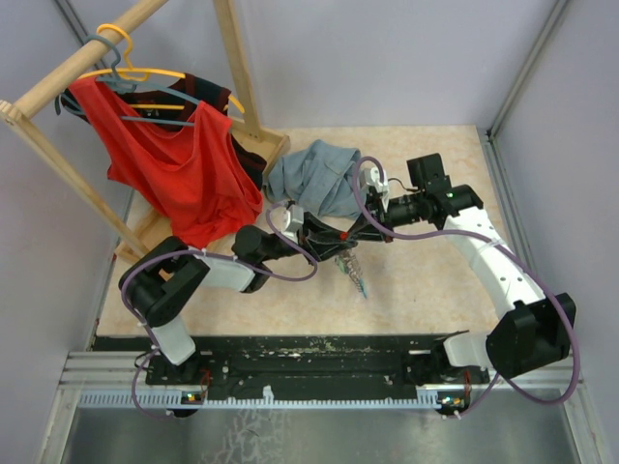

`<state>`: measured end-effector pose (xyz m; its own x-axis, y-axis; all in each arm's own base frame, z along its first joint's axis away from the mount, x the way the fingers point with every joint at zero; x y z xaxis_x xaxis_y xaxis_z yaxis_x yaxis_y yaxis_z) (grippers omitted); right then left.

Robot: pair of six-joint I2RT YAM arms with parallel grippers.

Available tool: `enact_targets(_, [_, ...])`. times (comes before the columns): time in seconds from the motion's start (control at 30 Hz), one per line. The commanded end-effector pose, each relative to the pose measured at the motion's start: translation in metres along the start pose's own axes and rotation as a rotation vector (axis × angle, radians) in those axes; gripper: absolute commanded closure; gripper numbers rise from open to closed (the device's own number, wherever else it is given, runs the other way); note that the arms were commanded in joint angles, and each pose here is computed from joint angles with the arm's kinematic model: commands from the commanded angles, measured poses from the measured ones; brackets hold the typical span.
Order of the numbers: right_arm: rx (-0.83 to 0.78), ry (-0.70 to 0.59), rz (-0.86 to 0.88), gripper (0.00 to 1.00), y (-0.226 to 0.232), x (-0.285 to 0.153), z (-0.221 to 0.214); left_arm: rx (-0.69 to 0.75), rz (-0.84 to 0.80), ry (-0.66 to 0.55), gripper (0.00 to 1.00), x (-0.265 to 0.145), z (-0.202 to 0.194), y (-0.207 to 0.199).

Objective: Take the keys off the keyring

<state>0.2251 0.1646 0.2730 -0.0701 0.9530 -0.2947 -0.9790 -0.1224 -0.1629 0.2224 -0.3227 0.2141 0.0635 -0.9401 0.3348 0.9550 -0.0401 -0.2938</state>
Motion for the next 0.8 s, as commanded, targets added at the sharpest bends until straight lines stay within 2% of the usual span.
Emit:
enact_targets(0.0, [-0.092, -0.075, 0.018, 1.0, 0.006, -0.003, 0.029, 0.028, 0.009, -0.065, 0.7, -0.004, 0.009, 0.002])
enact_targets(0.2, [-0.081, -0.074, 0.013, 1.0, 0.004, -0.001, 0.027, 0.033, -0.015, -0.073, 0.82, -0.003, 0.011, -0.001])
enact_targets(0.3, [-0.075, -0.072, 0.007, 1.0, 0.003, -0.001, 0.026, 0.037, -0.023, -0.069, 0.99, -0.003, 0.011, -0.001])
enact_targets(0.37, [-0.071, -0.072, 0.007, 0.99, 0.003, -0.001, 0.025, 0.042, -0.031, -0.068, 1.0, -0.004, 0.011, -0.002])
enact_targets(0.63, [-0.045, -0.081, 0.002, 0.64, 0.002, -0.001, 0.028, 0.047, -0.067, -0.07, 1.0, -0.01, 0.015, -0.004])
enact_targets(0.77, [-0.041, -0.071, -0.009, 0.59, 0.001, -0.002, 0.027, 0.048, -0.072, -0.078, 1.0, -0.015, 0.019, -0.004])
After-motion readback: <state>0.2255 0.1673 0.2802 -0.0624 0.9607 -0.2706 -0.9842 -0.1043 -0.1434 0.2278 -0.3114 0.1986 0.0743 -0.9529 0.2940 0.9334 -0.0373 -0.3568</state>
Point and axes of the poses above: each gripper's point midway between its finger pads, its own x axis out along the fingers, its own y axis along the line the jaws close on, z = x × y, the point moved 7 cm from there along -x, back along the fingers, and after that the axes turned 15 degrees about -x, right-handed, at the moved point
